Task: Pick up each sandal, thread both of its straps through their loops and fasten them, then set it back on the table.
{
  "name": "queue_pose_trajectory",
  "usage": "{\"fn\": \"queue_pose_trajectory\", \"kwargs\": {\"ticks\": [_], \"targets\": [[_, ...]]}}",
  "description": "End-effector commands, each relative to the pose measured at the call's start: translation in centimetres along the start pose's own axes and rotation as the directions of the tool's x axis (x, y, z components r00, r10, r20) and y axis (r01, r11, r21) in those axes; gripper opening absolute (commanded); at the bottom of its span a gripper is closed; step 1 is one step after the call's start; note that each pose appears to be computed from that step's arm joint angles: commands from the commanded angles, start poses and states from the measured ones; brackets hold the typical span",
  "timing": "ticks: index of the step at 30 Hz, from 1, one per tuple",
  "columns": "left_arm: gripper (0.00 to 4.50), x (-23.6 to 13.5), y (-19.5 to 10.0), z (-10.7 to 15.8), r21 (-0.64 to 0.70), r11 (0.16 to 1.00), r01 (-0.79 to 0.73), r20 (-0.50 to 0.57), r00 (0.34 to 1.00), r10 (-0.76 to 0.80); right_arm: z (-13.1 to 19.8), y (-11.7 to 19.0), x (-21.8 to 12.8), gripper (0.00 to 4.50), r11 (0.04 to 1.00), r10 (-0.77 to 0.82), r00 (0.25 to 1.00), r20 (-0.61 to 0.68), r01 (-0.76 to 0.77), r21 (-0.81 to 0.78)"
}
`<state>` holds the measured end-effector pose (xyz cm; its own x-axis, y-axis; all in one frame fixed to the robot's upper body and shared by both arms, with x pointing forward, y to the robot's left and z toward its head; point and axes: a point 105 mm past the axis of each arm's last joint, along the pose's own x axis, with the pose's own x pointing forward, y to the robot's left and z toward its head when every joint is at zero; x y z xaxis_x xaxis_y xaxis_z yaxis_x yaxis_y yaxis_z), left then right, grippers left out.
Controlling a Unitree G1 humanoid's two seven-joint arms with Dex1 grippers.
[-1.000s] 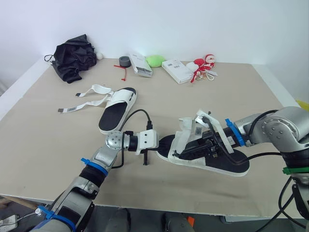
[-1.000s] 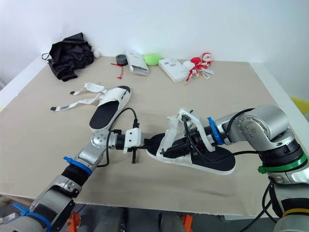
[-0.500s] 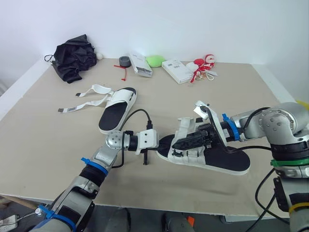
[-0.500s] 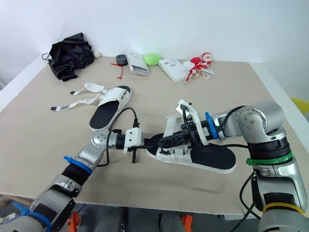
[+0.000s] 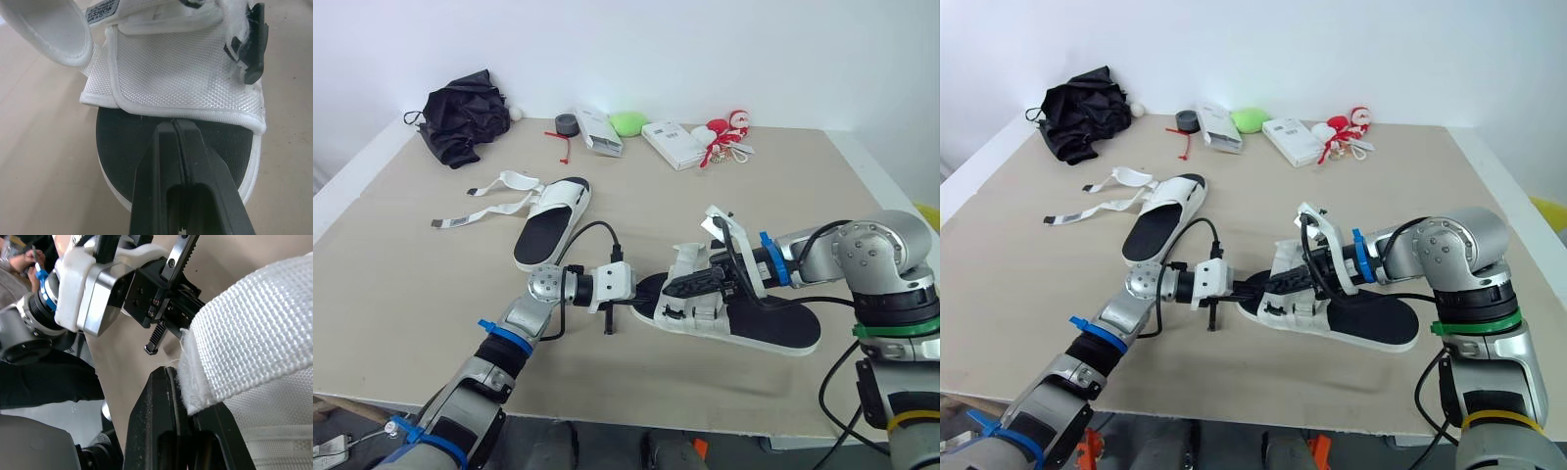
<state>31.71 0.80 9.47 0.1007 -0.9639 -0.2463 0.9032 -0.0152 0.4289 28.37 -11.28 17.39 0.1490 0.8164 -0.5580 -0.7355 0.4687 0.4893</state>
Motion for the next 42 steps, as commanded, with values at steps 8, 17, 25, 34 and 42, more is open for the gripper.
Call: {"fn": "queue_pose_trajectory", "kwargs": {"ticks": [8, 17, 25, 34, 42], "targets": [[0.0, 0.6, -2.9, -3.0, -0.105, 0.991, 0.079, -0.088, 0.992, -0.088, -1.8, -0.7, 0.3, 0.07, 0.992, -0.074, 0.987, -0.143, 0.059, -0.113], [0.0, 0.5, -3.5, -3.1, -0.111, 0.991, 0.079, -0.087, 0.992, -0.088, 0.4, -1.5, -0.1, 0.07, 0.999, -0.029, 0.992, -0.124, 0.026, -0.02], [0.0, 0.2, -3.5, -3.2, -0.113, 0.991, 0.071, -0.094, 0.992, -0.082, -0.6, -0.2, -0.1, 0.07, 0.993, 0.088, 0.982, -0.166, -0.074, 0.088], [0.0, 0.0, -3.3, -3.3, -0.107, 0.992, 0.07, -0.101, 0.992, -0.081, 0.7, -0.8, 0.0, 0.07, 0.986, 0.097, 0.99, -0.106, -0.081, 0.146], [0.0, -0.2, -3.3, -3.3, -0.11, 0.992, 0.067, -0.104, 0.991, -0.079, 1.4, -0.5, -0.3, 0.07, 0.977, 0.134, 0.988, -0.077, -0.119, 0.177]]}}
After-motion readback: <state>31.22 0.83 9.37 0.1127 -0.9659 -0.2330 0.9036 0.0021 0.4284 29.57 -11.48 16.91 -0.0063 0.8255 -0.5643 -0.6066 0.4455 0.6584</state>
